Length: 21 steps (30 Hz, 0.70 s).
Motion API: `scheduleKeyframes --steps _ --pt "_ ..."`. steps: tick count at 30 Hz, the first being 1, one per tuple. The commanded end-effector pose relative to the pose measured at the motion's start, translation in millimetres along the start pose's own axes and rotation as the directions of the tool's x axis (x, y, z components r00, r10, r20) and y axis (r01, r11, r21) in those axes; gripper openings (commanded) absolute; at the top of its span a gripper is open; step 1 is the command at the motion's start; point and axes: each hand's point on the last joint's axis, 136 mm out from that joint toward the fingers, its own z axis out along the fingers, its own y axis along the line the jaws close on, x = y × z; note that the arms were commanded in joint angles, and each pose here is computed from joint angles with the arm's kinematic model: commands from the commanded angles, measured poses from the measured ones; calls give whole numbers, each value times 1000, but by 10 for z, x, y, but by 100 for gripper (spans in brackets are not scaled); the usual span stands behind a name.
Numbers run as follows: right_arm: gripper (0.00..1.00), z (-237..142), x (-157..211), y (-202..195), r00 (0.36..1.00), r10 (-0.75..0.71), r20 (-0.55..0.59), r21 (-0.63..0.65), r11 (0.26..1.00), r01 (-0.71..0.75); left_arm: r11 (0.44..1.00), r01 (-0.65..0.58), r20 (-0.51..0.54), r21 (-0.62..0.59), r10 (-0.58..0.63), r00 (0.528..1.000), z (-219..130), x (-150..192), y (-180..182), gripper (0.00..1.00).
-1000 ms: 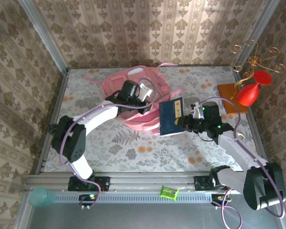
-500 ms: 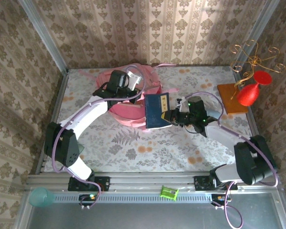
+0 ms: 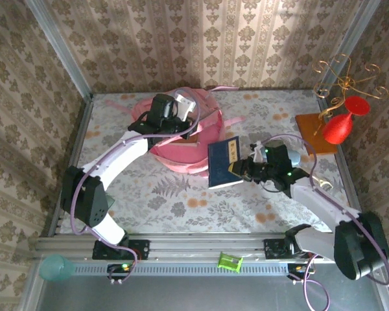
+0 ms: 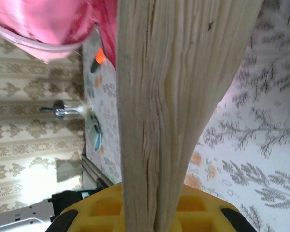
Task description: Pack the student bag
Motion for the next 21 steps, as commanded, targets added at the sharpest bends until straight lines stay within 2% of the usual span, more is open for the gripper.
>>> scheduleKeyframes --steps 1,5,12,21 --pt "0 135 -129 321 998 -46 39 -101 994 50 993 -52 154 105 35 987 -227 -535 -362 0" --pt "0 361 -178 446 999 -39 19 -135 990 41 989 -66 168 136 43 985 -281 -584 -480 0" --pt "0 753 -483 478 999 -5 39 -137 990 10 985 -74 184 153 46 982 -363 -633 -562 0" --pt "0 1284 -978 454 987 75 141 -126 990 -57 985 -83 221 149 48 974 -491 -790 -609 0"
